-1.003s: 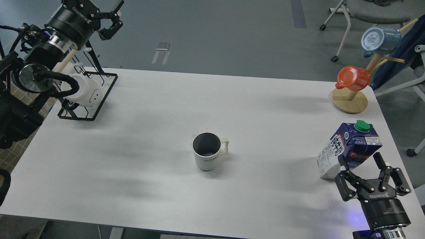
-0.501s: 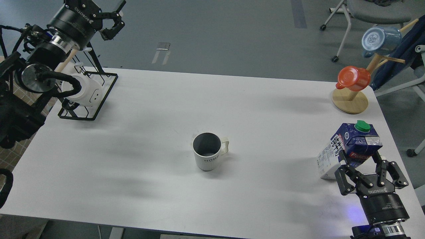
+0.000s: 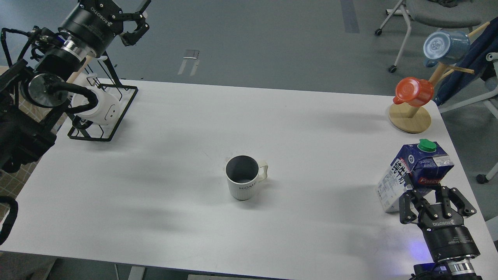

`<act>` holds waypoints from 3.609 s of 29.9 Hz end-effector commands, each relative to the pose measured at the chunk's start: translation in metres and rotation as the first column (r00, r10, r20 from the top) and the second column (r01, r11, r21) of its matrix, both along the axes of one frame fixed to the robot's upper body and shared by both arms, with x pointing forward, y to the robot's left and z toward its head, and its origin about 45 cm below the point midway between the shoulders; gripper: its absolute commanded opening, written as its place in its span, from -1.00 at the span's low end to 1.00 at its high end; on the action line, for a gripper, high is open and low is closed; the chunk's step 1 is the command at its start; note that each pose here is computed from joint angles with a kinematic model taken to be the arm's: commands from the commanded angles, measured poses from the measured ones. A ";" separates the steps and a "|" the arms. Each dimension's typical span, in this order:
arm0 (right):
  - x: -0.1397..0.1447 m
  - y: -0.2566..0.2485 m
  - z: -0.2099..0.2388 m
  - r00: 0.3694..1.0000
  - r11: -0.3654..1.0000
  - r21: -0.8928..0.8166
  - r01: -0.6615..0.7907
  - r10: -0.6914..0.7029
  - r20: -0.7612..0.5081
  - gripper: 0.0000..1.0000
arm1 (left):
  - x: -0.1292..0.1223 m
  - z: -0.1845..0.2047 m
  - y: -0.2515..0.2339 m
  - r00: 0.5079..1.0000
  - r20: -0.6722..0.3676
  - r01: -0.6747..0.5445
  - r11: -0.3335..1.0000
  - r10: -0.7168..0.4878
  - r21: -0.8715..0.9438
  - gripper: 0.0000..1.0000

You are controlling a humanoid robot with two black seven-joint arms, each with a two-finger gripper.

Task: Place cup and milk with both arms
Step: 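Close the right gripper around the milk carton, then carry the milk carton with the right gripper beside the white mug, then open the right gripper and pull it back from the carton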

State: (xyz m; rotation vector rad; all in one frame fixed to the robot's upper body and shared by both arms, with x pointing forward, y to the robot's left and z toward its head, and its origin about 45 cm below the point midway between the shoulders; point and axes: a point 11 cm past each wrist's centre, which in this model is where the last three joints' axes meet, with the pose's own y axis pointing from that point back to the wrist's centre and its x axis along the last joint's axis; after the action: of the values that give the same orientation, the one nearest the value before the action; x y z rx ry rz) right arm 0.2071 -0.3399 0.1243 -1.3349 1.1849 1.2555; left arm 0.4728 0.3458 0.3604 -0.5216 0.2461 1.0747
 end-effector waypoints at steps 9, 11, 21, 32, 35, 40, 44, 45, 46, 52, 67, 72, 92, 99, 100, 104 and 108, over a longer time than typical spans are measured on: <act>0.010 0.015 0.022 0.996 0.999 0.005 -0.049 0.048 0.070 -0.85 | 0.000 0.002 0.000 1.000 0.003 0.001 1.000 -0.001 0.002 0.98; 0.012 0.020 0.029 0.994 0.998 0.008 -0.064 0.063 0.092 -0.85 | 0.001 0.001 0.000 1.000 0.002 0.001 1.000 -0.001 0.002 0.98; 0.042 0.121 0.026 0.953 0.948 0.132 -0.288 0.270 0.139 -0.78 | 0.000 -0.002 0.001 1.000 -0.008 0.000 1.000 0.000 0.018 0.98; 0.047 0.168 0.002 0.891 0.886 0.097 -0.454 0.448 0.077 -0.78 | 0.000 -0.006 -0.001 1.000 -0.017 0.003 1.000 -0.003 0.012 0.98; 0.046 0.171 -0.009 0.883 0.879 0.079 -0.470 0.468 0.043 -0.75 | 0.000 -0.006 0.000 1.000 -0.016 0.001 1.000 -0.001 0.014 0.98; 0.045 0.181 -0.017 0.864 0.861 0.076 -0.502 0.503 0.018 -0.72 | 0.000 -0.006 0.000 1.000 -0.017 -0.001 1.000 0.001 0.014 0.98; 0.044 0.185 -0.029 0.854 0.852 0.076 -0.517 0.520 -0.019 -0.72 | 0.000 -0.006 0.000 1.000 -0.017 -0.001 1.000 0.001 0.014 0.98; 0.043 0.186 -0.029 0.851 0.850 0.075 -0.522 0.524 -0.020 -0.72 | 0.000 -0.006 0.000 1.000 -0.017 -0.001 1.000 0.001 0.014 0.98; 0.042 0.188 -0.029 0.849 0.847 0.076 -0.526 0.529 -0.020 -0.72 | 0.000 -0.006 0.000 1.000 -0.017 -0.001 1.000 0.001 0.014 0.98; 0.042 0.188 -0.027 0.851 0.849 0.078 -0.523 0.526 -0.011 1.00 | 0.000 -0.006 0.001 1.000 -0.017 -0.002 1.000 0.002 0.014 0.98; 0.016 0.157 -0.037 0.901 0.900 0.113 -0.422 0.430 -0.055 1.00 | 0.001 -0.005 0.000 1.000 -0.014 -0.001 1.000 0.001 0.012 0.98; 0.023 0.108 -0.018 0.948 0.947 0.053 -0.316 0.317 -0.014 1.00 | 0.000 -0.006 0.001 1.000 -0.017 -0.003 1.000 0.003 0.015 0.98; 0.178 0.069 0.140 0.872 0.913 -0.358 -0.197 0.330 0.361 1.00 | 0.007 -0.006 -0.017 1.000 -0.010 0.019 0.999 -0.019 -0.037 0.98; 0.242 0.062 0.190 0.861 0.821 -0.557 -0.126 0.370 0.350 1.00 | 0.013 0.001 -0.041 0.998 0.010 0.057 0.995 -0.056 -0.086 0.98; 0.250 0.064 0.200 0.857 0.811 -0.574 -0.117 0.374 0.354 1.00 | 0.014 0.010 -0.046 0.997 0.031 0.070 0.995 -0.067 -0.072 0.98; 0.272 0.057 0.227 0.859 0.774 -0.628 -0.076 0.371 0.353 1.00 | 0.018 0.031 -0.048 0.995 0.075 0.072 0.997 -0.070 -0.027 0.98; 0.286 0.043 0.251 0.867 0.748 -0.662 -0.039 0.355 0.349 1.00 | 0.017 0.027 -0.046 0.996 0.068 0.068 0.997 -0.066 -0.027 0.98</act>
State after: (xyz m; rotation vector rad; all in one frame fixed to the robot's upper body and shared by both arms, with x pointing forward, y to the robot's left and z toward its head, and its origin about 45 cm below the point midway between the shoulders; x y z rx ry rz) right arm 0.4837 -0.2884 0.3592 -2.1722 1.1407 0.6294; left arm 0.4905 0.2983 0.3898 -0.5729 0.2176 0.9837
